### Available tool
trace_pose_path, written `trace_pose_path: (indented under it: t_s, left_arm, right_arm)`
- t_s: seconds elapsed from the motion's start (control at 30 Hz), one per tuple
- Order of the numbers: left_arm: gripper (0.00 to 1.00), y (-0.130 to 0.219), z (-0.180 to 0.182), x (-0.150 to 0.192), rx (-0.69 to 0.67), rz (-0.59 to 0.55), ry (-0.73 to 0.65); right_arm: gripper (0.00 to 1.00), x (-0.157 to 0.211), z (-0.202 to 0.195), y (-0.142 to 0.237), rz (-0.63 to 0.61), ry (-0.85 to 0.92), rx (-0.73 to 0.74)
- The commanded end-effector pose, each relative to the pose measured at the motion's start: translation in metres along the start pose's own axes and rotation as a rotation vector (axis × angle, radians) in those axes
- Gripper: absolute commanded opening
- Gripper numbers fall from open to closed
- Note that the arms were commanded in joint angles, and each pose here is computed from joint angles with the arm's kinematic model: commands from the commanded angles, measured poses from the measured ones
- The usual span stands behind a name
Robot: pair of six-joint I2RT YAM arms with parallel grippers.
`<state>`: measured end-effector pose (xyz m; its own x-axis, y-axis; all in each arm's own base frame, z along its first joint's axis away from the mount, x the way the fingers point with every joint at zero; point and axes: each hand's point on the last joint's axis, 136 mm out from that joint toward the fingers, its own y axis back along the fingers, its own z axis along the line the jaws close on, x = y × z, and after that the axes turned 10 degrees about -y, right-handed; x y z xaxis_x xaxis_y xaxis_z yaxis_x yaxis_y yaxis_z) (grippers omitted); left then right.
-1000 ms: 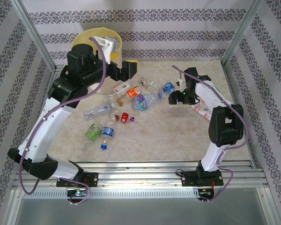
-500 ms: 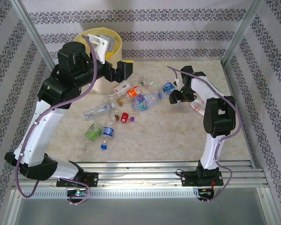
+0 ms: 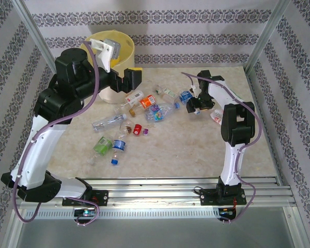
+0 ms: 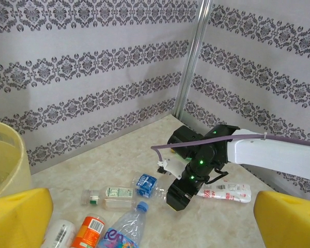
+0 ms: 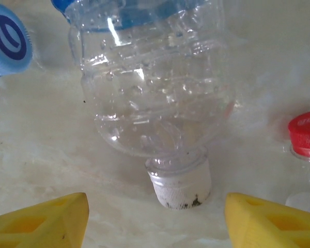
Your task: Throw the plastic bottles in the bin
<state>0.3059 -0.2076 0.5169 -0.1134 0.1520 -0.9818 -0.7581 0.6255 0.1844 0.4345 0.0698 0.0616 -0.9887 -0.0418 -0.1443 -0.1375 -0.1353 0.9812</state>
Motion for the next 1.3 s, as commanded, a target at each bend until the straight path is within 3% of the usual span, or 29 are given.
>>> trace_pose_path:
  t_s: [0.0,0.2,0.47,0.7,1.03,1.27]
  left_arm:
    - [1.0,0.012,-0.004,-0.006,-0.003,-0.014,-0.027]
    - [1.0,0.012,-0.004,-0.007,-0.003,-0.018,-0.022]
    - [1.0,0.013,-0.003,-0.008,-0.008,-0.022,-0.017]
    - [1.0,0.004,-0.004,-0.004,0.003,-0.025,0.011]
    - [1.0,-0.044,0.003,0.027,-0.007,-0.024,0.19]
    - [1.0,-0.082,0.002,0.055,0.018,0.032,0.321]
  right_arm:
    - [0.7,0.002,-0.009,-0.007,0.038,0.017,0.022]
    - [0.63,0.002,-0.004,-0.015,0.054,0.022,-0.004]
    - [0.37,0.007,-0.001,-0.018,0.049,0.017,-0.005]
    - [0.22,0.018,0.015,-0.005,0.012,0.035,-0.038]
    - [0.16,0.037,0.036,0.034,-0.087,0.023,-0.076]
    - [0.15,0.042,0.061,0.086,-0.266,0.019,-0.161]
